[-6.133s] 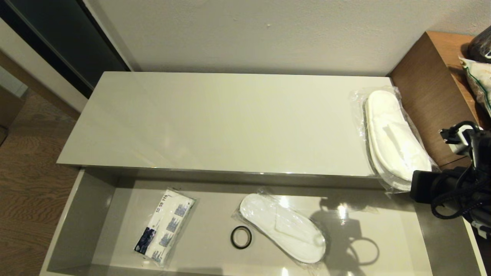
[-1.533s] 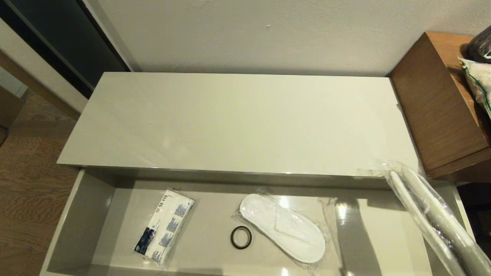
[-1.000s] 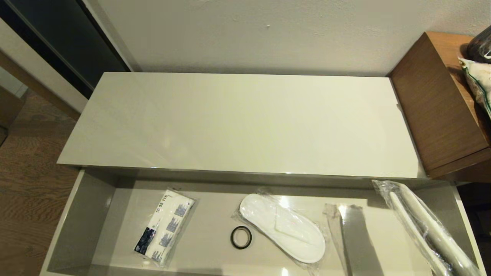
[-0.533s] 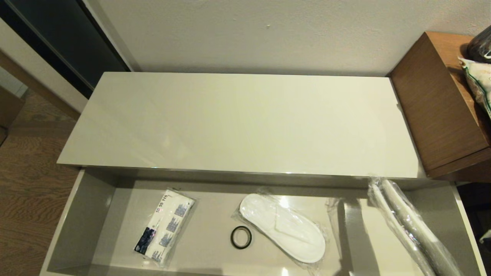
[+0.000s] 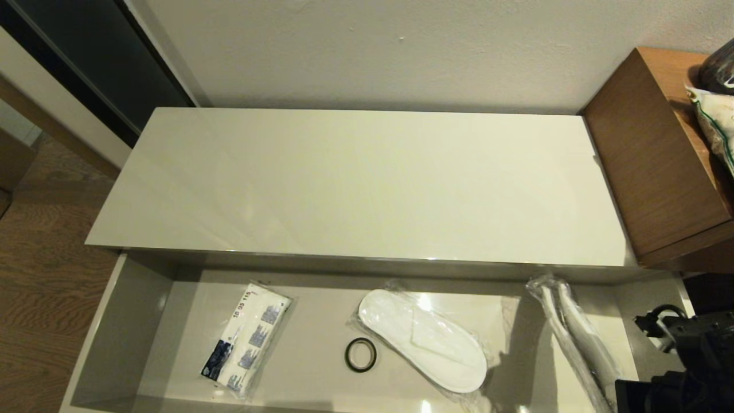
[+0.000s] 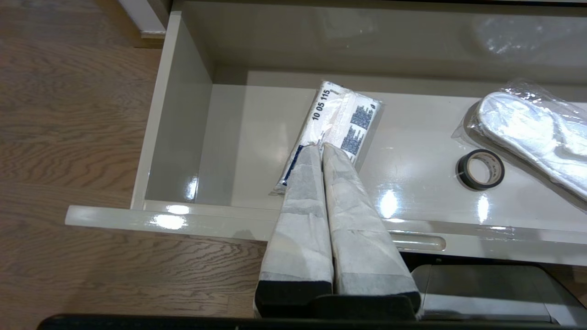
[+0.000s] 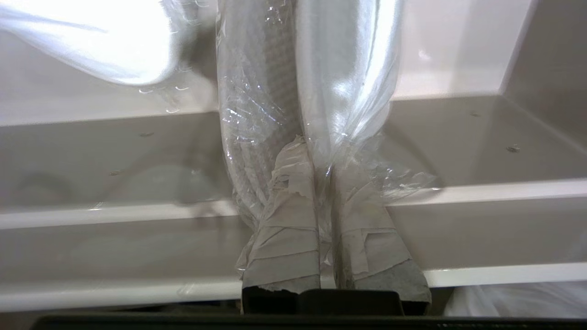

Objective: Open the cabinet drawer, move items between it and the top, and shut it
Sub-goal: Put the disposable slippers in the drawer

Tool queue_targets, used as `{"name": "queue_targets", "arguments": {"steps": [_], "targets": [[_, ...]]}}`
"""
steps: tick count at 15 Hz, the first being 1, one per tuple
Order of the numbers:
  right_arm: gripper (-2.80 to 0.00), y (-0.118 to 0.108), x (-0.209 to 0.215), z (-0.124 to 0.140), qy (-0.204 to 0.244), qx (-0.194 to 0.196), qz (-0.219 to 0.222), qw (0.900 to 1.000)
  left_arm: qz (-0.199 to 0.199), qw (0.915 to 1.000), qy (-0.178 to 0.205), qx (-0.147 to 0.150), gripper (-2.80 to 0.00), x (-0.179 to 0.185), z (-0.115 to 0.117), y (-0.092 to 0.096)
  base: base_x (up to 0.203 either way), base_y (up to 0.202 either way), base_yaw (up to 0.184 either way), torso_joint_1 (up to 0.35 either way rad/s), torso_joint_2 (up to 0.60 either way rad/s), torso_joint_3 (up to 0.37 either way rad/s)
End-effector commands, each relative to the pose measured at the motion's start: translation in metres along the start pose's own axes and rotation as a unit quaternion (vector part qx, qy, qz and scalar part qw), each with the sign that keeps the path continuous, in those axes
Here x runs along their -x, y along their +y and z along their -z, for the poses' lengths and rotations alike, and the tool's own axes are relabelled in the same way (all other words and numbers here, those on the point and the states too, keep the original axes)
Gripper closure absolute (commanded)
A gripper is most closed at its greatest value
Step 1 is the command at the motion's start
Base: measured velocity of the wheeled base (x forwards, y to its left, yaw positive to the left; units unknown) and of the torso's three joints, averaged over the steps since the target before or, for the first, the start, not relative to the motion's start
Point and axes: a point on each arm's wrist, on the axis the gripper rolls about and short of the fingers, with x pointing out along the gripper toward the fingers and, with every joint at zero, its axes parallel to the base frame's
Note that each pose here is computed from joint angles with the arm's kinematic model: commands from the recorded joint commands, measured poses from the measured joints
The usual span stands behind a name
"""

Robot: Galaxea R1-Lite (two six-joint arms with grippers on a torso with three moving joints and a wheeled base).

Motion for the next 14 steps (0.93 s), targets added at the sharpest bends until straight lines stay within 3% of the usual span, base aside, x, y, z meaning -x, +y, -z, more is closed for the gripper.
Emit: {"name": "queue_targets", "arguments": {"steps": [1, 4, 6, 8, 10, 14], "targets": [[0.0, 0.009, -0.025, 0.006, 0.054, 0.015, 0.017, 0.998, -0.001, 1.0, 0.0, 0.0, 0.0, 0.0, 0.0, 0.0, 0.0, 0.0, 0.0, 0.0, 0.0, 0.0], [0.0, 0.026, -0.052, 0.008, 0.06, 0.023, 0.031, 0.997, 0.0, 1.0, 0.001, 0.0, 0.0, 0.0, 0.0, 0.0, 0.0, 0.0, 0.0, 0.0, 0.0, 0.0], [0.0, 0.037, -0.069, 0.008, 0.037, 0.026, 0.038, 0.998, 0.0, 1.0, -0.001, 0.0, 0.0, 0.0, 0.0, 0.0, 0.0, 0.0, 0.0, 0.0, 0.0, 0.0], [0.0, 0.048, -0.083, 0.002, -0.005, 0.014, 0.028, 1.0, 0.0, 1.0, 0.0, 0.0, 0.0, 0.0, 0.0, 0.0, 0.0, 0.0, 0.0, 0.0, 0.0, 0.0], [0.0, 0.053, -0.091, -0.002, -0.028, -0.004, 0.044, 0.999, 0.0, 1.0, 0.0, 0.0, 0.0, 0.0, 0.0, 0.0, 0.0, 0.0, 0.0, 0.0, 0.0, 0.0], [0.0, 0.059, -0.101, -0.006, -0.041, -0.015, 0.053, 0.998, 0.0, 1.0, 0.0, 0.0, 0.0, 0.0, 0.0, 0.0, 0.0, 0.0, 0.0, 0.0, 0.0, 0.0]]}}
